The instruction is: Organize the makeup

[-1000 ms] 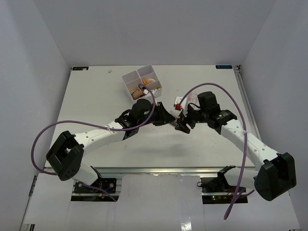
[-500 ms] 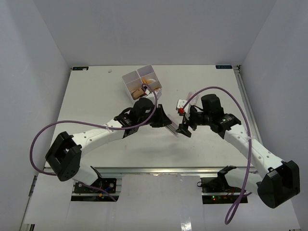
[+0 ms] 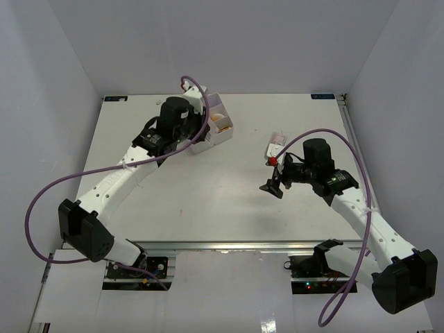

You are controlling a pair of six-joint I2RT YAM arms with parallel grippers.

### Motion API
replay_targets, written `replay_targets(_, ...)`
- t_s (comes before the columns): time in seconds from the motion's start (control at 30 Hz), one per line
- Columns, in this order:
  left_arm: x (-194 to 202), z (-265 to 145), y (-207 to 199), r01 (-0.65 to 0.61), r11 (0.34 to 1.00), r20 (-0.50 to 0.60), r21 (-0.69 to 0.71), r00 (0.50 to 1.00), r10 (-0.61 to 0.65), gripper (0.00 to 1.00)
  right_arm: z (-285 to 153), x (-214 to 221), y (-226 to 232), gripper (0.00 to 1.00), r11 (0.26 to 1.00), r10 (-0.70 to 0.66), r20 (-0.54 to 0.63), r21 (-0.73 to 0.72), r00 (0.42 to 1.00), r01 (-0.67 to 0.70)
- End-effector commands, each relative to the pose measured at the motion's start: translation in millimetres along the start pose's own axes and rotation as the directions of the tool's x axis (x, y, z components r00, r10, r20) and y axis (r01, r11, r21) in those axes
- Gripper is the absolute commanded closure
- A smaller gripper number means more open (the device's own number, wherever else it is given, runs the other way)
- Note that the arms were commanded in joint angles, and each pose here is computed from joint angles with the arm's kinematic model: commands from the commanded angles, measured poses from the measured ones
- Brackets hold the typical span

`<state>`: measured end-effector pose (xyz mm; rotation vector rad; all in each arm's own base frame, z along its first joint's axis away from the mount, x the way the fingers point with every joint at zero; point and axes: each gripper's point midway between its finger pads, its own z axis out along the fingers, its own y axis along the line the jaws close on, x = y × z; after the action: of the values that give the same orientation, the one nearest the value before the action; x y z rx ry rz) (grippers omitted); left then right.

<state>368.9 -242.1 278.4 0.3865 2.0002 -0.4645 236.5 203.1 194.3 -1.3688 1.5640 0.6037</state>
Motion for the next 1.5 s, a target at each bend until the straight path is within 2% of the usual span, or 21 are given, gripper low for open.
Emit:
replay_targets(0.0,-39.3,-3.9,30.7,-0.367,0.928,0.020,-0.062,0.929,0.369,0.82,-1.2,-7.4,0.7,0.10,1.000,-0.023,0.039,-0.007,0.999,0.023)
replay_targets(0.2,-49.3,30.2,72.8,-0.571,0.815,-0.045,-0.099,0.821,0.570,0.88,-6.4,-5.3,-2.1,0.10,1.000,-0.019,0.047,0.009,0.999,0.018)
replay_targets(0.4,-76.5,51.6,117.5,-0.612,0.773,-0.054,-0.165,0.788,0.613,0.89,-14.9,0.0,-9.8,0.10,0.999,0.014,0.058,0.032,0.998,-0.016)
replay_targets(0.6,-68.4,86.4,140.5,-0.657,0.741,-0.069,-0.136,0.753,0.655,0.88,-19.0,3.6,-15.5,0.10,0.998,0.030,0.057,0.051,0.998,-0.033)
replay_targets(1.0,-52.4,111.5,137.8,-0.663,0.748,-0.017,-0.037,0.748,0.663,0.88,-17.5,10.6,-19.6,0.10,0.997,0.050,0.040,0.057,0.998,-0.052)
replay_targets(1.2,-40.4,120.0,145.0,-0.674,0.739,-0.034,-0.025,0.739,0.673,0.87,-17.2,12.6,-21.3,0.10,0.997,0.055,0.035,0.060,0.998,-0.057)
replay_targets(1.47,-30.6,124.9,160.8,-0.666,0.746,-0.046,-0.013,0.746,0.665,0.80,-18.3,15.3,-23.7,0.10,0.996,0.061,0.029,0.070,0.998,-0.063)
